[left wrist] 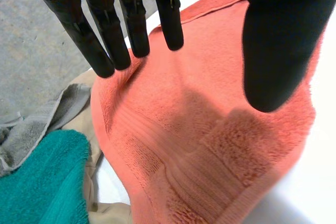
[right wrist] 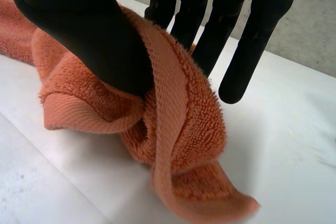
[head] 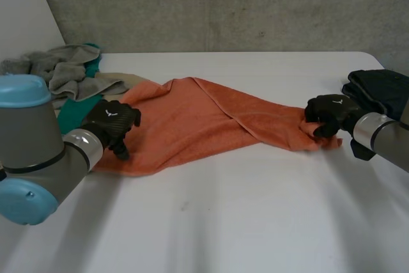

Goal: Fold the laundry.

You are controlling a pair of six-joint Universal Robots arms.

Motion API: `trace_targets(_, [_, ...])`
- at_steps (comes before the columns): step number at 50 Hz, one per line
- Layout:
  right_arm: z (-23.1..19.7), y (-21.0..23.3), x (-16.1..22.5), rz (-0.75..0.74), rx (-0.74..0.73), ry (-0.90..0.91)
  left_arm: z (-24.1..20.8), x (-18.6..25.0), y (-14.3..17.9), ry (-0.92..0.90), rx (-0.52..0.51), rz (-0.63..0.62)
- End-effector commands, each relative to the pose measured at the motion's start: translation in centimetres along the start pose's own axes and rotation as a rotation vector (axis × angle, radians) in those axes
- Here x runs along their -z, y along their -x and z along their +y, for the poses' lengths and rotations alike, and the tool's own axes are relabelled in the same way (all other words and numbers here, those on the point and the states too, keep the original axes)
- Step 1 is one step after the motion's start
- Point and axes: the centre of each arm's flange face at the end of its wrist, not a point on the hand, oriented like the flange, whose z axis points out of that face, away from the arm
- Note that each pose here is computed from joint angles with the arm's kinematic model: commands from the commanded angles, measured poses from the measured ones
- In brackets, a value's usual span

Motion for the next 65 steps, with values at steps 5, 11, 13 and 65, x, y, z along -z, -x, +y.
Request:
trace_targets(5, [0.0, 0.3, -0.2, -0.006, -0.003, -0.008, 0.4, 1.2, -0.2, 0.112, -0.129, 0.01])
trace_targets(11, [0.1, 0.5, -0.3, -0.008, 0.006, -0.005, 2.2, -0.8, -0.1, 0.14, -0.167, -0.004])
trace_targets(13, [0.1, 0.5, -0.2, -0.01, 0.008, -0.005, 2.8, -1.6, -0.2, 0.133, -0.182, -0.006])
trace_targets(65, [-8.1, -6.0, -5.0, 0.441, -0.354, -0.217, -13.1, 13.5, -0.3, -0.35, -0.012, 0.045])
